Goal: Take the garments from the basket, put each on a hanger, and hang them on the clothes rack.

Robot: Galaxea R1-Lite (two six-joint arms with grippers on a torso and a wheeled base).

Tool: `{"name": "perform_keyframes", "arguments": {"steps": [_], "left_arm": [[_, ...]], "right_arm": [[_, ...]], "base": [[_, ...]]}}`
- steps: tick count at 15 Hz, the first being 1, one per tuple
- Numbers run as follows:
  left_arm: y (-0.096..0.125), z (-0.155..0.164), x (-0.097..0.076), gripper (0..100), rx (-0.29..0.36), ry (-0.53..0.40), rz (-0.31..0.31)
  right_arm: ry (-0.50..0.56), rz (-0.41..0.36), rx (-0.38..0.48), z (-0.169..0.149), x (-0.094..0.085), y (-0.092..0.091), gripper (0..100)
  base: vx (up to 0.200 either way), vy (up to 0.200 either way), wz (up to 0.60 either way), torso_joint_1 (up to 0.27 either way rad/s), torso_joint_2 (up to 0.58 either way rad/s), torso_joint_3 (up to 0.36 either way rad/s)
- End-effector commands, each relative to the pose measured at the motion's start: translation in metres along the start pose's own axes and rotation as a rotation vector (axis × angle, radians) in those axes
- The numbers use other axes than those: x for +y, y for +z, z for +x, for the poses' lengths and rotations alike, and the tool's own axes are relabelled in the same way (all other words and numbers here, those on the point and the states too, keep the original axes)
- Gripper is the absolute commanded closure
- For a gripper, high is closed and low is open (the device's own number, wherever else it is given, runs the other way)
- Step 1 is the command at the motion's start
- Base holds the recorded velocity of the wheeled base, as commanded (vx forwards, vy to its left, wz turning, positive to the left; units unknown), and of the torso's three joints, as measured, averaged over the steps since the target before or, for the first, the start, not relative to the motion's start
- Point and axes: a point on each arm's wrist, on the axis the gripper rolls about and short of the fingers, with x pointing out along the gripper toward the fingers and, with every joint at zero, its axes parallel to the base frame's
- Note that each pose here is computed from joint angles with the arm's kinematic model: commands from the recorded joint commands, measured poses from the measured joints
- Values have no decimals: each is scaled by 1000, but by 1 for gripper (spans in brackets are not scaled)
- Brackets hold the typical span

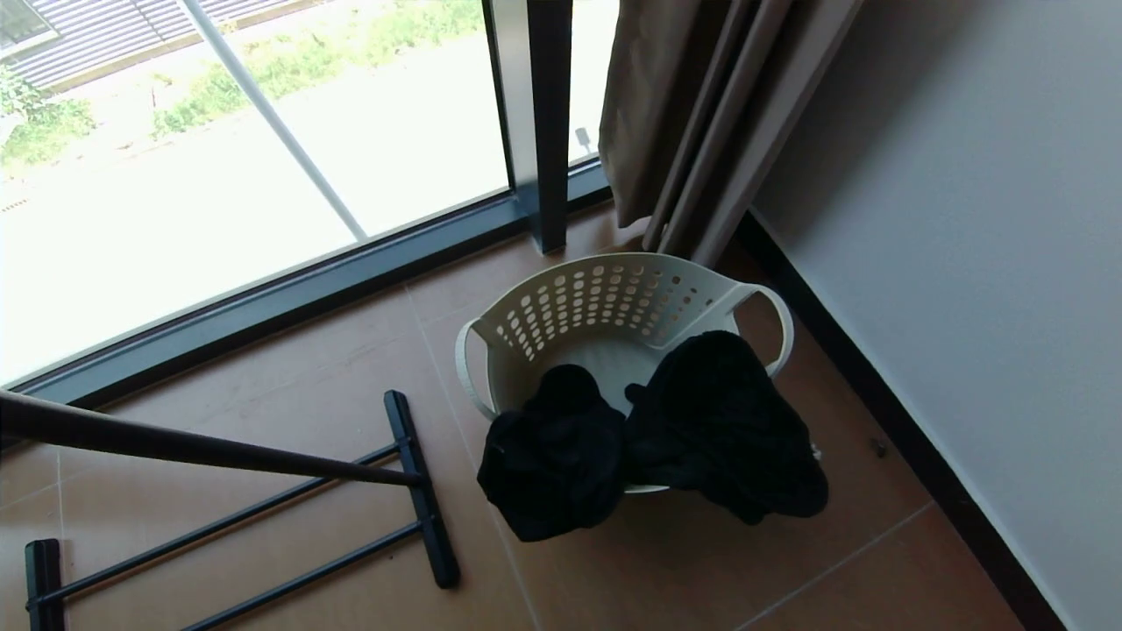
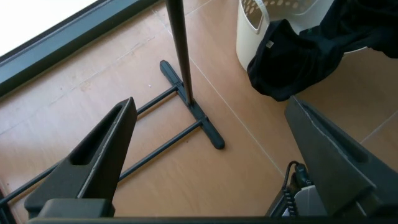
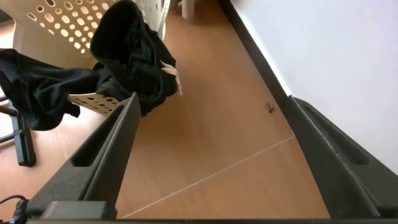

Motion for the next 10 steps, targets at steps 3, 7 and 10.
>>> {"name": "perform_keyframes", "arguments": {"steps": [3,7,10], "left_arm": [[0,0,0,0,2,4,-2],[0,0,0,0,0,6,-3],[0,0,0,0,0,6,-6]], "right_arm": [[-2,0,-1,0,0,0,0],[2,-54,78,2,0,4,0],[48,-81,156,21,1,56,0]], "base": [[0,0,0,-1,7,-198],[0,0,0,0,4,-54],[0,0,0,0,0,0]]}}
